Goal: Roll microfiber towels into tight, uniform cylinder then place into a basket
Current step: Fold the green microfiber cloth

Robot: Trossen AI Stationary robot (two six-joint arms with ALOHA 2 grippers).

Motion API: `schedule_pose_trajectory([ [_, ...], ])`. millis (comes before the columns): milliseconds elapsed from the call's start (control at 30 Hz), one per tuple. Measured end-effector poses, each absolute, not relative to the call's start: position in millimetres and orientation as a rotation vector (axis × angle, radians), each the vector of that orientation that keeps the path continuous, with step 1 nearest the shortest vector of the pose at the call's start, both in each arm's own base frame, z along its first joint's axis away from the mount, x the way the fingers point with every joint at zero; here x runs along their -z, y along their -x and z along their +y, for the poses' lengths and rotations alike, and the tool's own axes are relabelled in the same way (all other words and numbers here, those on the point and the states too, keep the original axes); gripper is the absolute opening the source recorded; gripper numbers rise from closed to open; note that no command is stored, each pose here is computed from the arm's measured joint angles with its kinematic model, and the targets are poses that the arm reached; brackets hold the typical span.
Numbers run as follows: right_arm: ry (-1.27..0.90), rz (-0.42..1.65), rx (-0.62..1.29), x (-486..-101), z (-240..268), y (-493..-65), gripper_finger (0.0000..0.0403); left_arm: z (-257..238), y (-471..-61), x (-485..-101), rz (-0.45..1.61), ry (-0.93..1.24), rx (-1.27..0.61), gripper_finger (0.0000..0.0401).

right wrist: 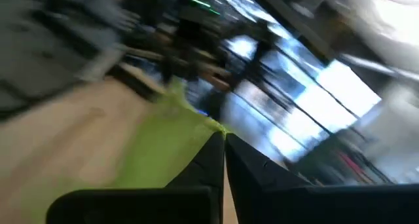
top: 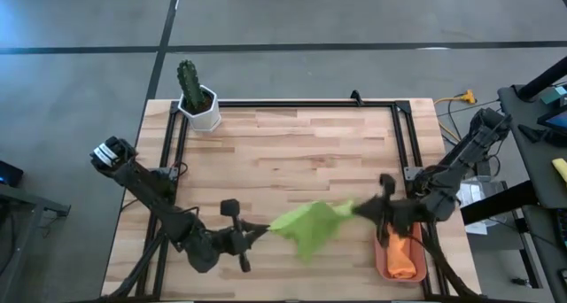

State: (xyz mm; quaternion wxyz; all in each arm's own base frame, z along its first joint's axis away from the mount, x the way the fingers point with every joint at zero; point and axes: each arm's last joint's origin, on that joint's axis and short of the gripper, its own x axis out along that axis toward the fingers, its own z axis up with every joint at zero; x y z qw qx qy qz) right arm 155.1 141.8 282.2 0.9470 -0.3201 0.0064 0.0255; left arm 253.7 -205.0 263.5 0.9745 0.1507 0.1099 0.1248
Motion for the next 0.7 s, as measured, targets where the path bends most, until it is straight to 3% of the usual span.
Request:
schedule_pose_trajectory([
  [100,0.679,-0.001,-0.105,-281,142,-158,0.0008,-205,-256,-260,0.245,-0.333,-0.160,0.0000],
  [267,0.643,0.056,0.085,-283,130,-164,0.0009,-193,-256,-251,0.272,-0.378,-0.311,0.0000],
  [400,0.634,0.034,0.001,-282,133,-164,0.0009,-185,-258,-253,0.283,-0.386,-0.335,0.0000],
  [500,0.622,-0.005,-0.084,-286,140,-160,0.0009,-187,-258,-256,0.294,-0.389,-0.208,0.0000],
  [700,0.580,-0.014,-0.053,-292,144,-155,0.0009,-189,-254,-256,0.293,-0.389,-0.207,0.0000],
])
